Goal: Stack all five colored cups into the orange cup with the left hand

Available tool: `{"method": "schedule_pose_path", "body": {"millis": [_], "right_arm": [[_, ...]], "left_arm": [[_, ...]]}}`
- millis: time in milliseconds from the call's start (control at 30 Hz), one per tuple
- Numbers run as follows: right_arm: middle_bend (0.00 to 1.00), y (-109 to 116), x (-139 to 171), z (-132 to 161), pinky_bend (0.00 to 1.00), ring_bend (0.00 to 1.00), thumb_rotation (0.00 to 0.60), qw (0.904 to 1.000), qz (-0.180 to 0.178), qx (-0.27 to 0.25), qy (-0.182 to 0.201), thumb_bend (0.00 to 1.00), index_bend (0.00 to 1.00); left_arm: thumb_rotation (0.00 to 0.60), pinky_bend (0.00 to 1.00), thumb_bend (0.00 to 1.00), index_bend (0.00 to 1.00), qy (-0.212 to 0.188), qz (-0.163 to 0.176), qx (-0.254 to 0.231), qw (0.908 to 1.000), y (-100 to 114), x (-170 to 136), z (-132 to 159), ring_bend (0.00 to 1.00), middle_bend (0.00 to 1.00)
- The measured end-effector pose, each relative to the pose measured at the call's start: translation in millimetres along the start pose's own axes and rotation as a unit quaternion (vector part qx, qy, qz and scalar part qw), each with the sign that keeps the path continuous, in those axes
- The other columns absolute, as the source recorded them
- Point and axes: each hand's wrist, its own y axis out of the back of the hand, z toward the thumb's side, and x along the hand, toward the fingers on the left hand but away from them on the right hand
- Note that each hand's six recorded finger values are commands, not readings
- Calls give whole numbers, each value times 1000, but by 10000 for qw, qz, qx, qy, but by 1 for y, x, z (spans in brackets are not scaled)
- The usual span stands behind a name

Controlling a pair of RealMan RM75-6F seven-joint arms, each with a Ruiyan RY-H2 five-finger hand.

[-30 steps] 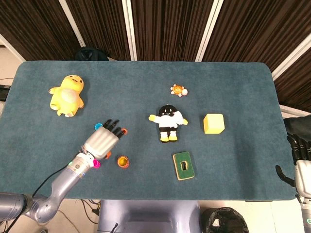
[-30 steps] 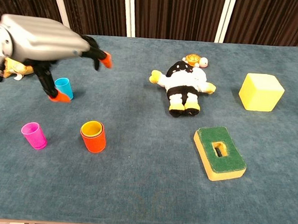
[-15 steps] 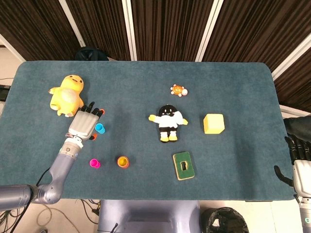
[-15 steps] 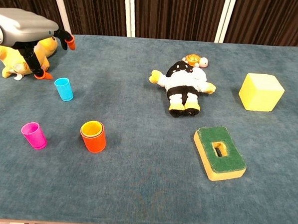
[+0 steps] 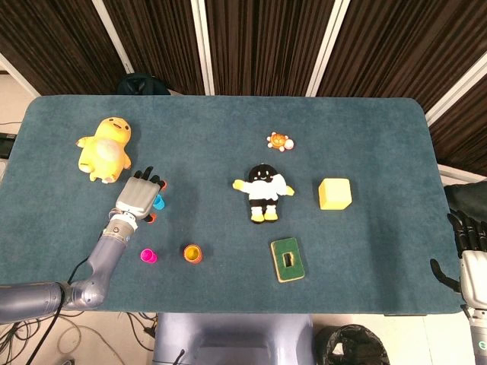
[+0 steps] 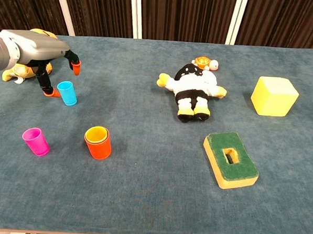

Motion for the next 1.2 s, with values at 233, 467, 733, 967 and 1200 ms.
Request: {"method": "schedule_pose_path", "body": {"millis": [233,467,733,967,1200], "right_arm": [[44,0,0,-1,36,71,600,10000,-7,0,-8,374,72],[44,-1,0,0,36,72,600,10000,8,5,-1,373,72],[44,-2,0,0,36,71,600,10000,22,14,-2,373,72],[44,-3,-1,0,36,71,600,10000,30,23,1,373,72],[44,-3,0,1,36,71,600,10000,41,24,7,373,72]], "left_arm": [[600,170,178,357,70,-23,48,10000,-8,8,1,0,216],[600,170,183,375,115,22,91,9999,-10,11,1,0,216],[600,170,194,407,178,-5,118,9998,-15,14,-3,0,221],[600,170,195,432,205,-25,127,9997,-19,16,-5,0,230],[600,171,219,447,200,2,116,9997,-19,17,-5,0,239]]}}
